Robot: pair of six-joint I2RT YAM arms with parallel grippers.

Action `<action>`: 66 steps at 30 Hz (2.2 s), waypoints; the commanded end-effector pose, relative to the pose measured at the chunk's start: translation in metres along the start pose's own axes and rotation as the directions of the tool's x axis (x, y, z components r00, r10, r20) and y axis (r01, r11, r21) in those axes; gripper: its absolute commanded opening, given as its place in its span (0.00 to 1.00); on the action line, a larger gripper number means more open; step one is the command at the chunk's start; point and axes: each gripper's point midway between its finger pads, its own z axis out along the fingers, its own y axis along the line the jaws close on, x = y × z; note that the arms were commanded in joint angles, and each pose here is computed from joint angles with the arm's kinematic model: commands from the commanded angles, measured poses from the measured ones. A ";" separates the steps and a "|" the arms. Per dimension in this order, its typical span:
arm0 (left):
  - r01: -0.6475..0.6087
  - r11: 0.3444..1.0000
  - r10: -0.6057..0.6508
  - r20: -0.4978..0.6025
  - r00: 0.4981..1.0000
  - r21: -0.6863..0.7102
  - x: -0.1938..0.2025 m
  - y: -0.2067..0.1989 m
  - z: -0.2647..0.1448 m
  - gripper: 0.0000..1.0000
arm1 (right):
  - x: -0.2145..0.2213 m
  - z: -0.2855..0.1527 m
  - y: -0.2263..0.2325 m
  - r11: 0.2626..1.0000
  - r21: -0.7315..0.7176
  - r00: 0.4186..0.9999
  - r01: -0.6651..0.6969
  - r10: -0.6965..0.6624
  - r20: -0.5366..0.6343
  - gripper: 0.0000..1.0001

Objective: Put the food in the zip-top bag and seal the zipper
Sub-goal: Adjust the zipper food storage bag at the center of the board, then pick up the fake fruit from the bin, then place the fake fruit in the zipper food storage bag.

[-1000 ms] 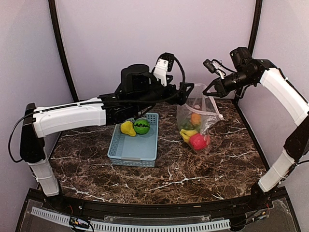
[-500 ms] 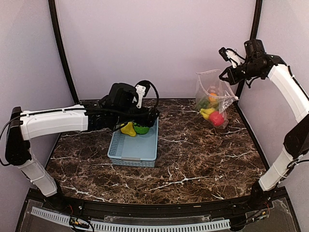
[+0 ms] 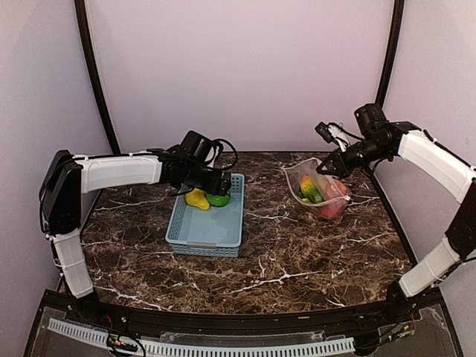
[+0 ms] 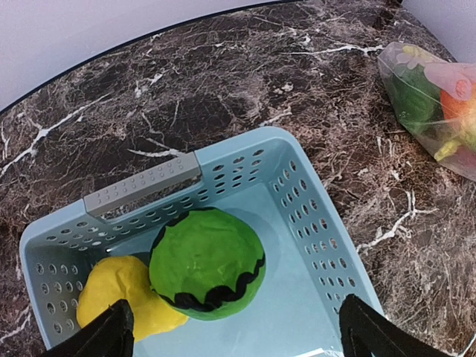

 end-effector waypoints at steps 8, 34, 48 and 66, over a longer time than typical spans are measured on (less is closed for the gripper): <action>0.006 0.996 0.003 -0.106 0.994 0.089 0.000 0.003 0.025 0.91 | -0.025 -0.028 0.022 0.996 -0.014 0.987 0.089 -0.087 0.133 0.00; -0.019 0.999 0.025 -0.231 0.973 0.026 0.034 0.024 0.077 0.77 | -0.022 -0.024 0.022 0.996 -0.031 0.989 0.085 -0.080 0.125 0.00; -0.008 1.000 0.009 -0.092 0.996 0.015 -0.025 0.003 -0.003 0.61 | -0.023 -0.023 0.020 0.996 -0.016 0.989 0.092 -0.089 0.114 0.00; -0.142 0.861 -0.170 0.540 0.824 0.489 -0.123 -0.140 -0.187 0.57 | -0.046 -0.015 0.026 0.995 -0.010 0.992 0.103 -0.102 0.074 0.00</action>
